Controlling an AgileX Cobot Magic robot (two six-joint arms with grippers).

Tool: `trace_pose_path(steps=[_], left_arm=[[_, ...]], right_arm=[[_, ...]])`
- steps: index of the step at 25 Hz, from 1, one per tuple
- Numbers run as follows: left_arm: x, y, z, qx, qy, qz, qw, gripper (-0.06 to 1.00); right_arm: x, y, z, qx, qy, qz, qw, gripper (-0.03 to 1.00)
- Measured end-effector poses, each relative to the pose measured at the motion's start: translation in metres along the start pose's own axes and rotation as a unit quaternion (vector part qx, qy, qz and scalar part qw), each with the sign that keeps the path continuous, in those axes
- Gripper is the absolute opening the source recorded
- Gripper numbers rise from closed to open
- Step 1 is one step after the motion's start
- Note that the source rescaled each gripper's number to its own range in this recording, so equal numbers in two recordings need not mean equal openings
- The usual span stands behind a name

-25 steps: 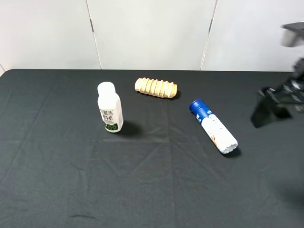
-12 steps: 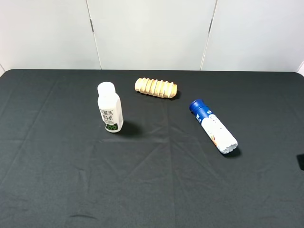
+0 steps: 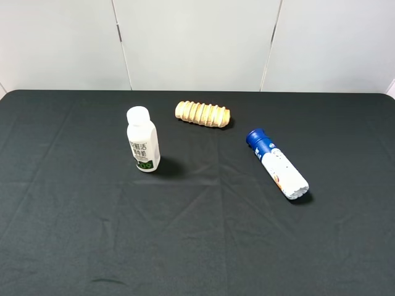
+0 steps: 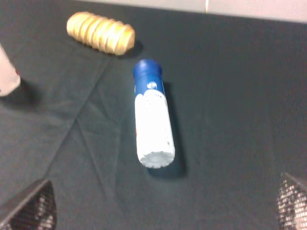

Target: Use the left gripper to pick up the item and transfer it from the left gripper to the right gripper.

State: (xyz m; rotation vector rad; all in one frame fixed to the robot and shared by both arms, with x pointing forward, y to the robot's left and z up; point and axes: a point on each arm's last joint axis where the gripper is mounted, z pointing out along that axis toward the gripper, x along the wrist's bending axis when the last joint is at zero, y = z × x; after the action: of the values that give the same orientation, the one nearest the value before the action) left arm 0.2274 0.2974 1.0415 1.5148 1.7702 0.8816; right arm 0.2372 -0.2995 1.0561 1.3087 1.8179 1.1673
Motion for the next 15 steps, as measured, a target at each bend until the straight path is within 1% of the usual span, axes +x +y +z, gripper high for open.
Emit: trace_pose_path(steps=[6,8,10,15], left_arm=[[0.0000,0.0000,0.0000,0.000,0.000,0.000,1.000,1.00],[0.0000,0.0000,0.0000,0.000,0.000,0.000,1.000,1.00],[0.0000,0.0000,0.0000,0.000,0.000,0.000,1.000,1.00],[0.0000,0.0000,0.0000,0.000,0.000,0.000,1.000,1.00]], right_arm=[[0.0005,-0.0001,-0.0001,0.000,0.003,0.002,1.000,1.00],[0.0005,0.0002,-0.0001,-0.002,-0.003,0.004,1.000,1.00],[0.0005,0.0002,-0.0001,-0.002,-0.019,0.012,1.000,1.00],[0.0010,-0.0003,-0.0012,-0.009,-0.086,0.043,0.995,1.00]])
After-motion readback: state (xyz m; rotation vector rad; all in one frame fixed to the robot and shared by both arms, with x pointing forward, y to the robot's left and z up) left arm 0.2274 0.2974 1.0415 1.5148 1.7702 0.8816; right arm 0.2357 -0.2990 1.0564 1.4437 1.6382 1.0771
